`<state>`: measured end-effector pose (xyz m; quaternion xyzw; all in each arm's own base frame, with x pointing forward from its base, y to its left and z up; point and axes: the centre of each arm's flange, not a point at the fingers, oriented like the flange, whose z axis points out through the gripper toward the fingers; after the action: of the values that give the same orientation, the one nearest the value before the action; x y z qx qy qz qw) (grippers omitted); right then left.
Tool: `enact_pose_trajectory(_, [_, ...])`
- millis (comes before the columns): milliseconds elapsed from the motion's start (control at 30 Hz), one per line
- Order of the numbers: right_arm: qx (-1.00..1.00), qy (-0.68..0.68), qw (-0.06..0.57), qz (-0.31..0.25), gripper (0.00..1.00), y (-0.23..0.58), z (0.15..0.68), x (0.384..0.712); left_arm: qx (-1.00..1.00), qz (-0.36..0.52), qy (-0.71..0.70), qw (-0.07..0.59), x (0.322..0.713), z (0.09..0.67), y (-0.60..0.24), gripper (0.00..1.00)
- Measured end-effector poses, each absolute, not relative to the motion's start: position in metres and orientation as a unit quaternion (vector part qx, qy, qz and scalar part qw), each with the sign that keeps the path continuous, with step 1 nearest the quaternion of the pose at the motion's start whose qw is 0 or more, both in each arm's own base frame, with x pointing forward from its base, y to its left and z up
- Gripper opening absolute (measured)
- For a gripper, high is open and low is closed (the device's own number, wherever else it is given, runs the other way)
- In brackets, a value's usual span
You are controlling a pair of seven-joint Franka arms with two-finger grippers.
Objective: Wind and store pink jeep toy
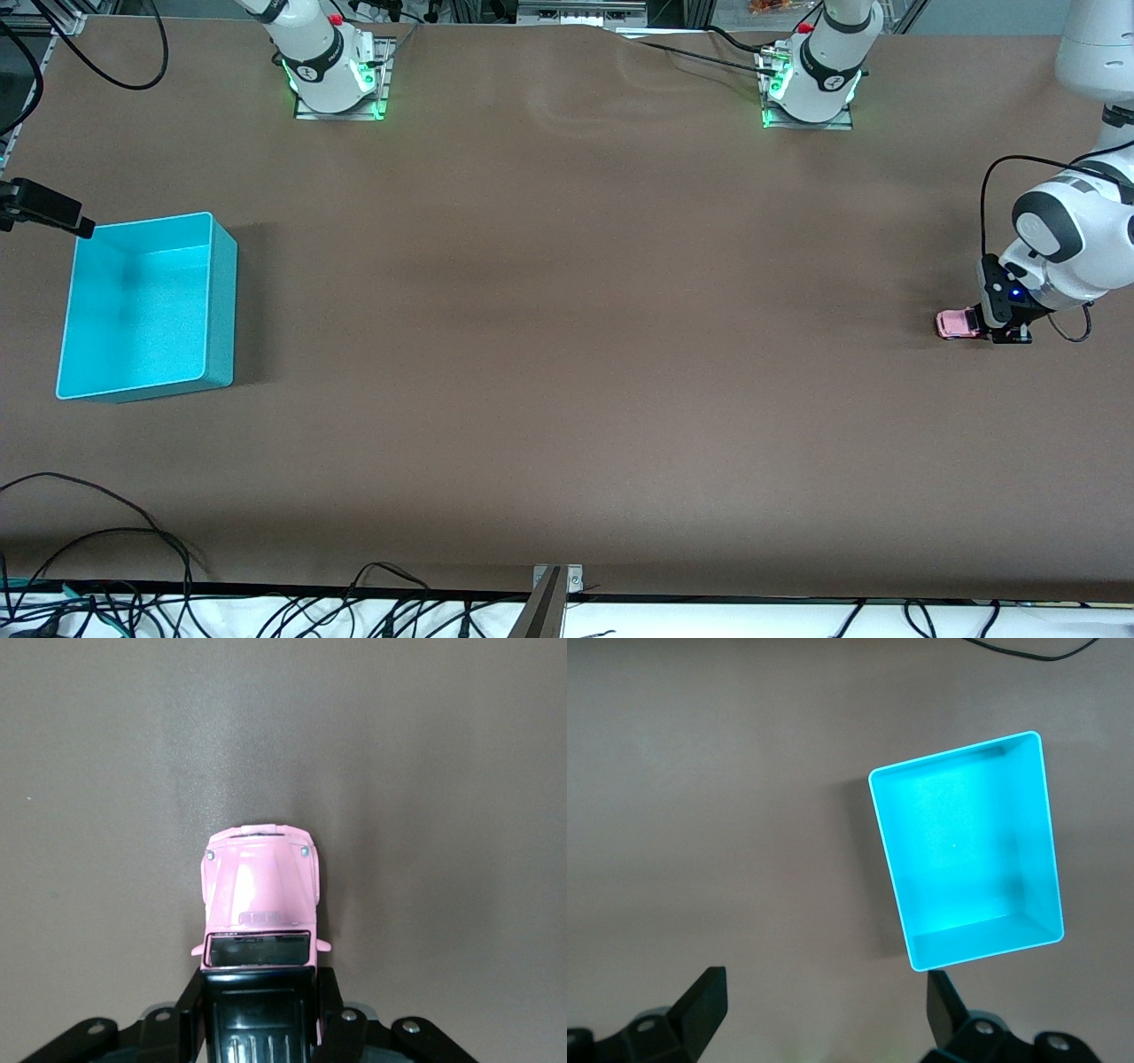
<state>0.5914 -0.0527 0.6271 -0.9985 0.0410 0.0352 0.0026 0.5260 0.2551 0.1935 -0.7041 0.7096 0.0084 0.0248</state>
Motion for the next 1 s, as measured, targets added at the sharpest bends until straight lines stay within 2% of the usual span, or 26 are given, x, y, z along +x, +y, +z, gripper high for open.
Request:
enact_pose_trajectory(133, [-0.999,0.041,0.003,0.035,1.00,-0.053,0.627,0.591,-0.704,0.008,0.710,0.025,0.526,0.194,0.255,0.51])
enact_pose_trajectory(167, [-0.999,0.041,0.003,0.035,1.00,-0.053,0.627,0.591,-0.704,0.009,0.710,0.023,0.526,0.192,0.255,0.56])
enact_pose_trajectory(200, [-0.999,0.041,0.003,0.035,1.00,-0.052,0.627,0.591,-0.703,0.010,0.710,0.020,0.525,0.190,0.255,0.56])
enact_pose_trajectory(233, [-0.999,0.041,0.003,0.035,1.00,-0.052,0.627,0.591,-0.703,0.012,0.711,0.018,0.524,0.187,0.255,0.63])
enact_pose_trajectory(333, [-0.999,0.040,0.003,0.035,1.00,-0.052,0.627,0.592,-0.702,0.016,0.712,0.011,0.522,0.179,0.254,0.76])
enact_pose_trajectory(533, [-0.999,0.040,0.003,0.035,1.00,-0.051,0.627,0.592,-0.697,0.016,0.717,0.010,0.529,0.180,0.249,0.99])
enact_pose_trajectory(1000, [-0.999,0.039,0.003,0.035,1.00,-0.051,0.627,0.592,-0.695,0.014,0.718,-0.016,0.548,0.213,0.250,1.00])
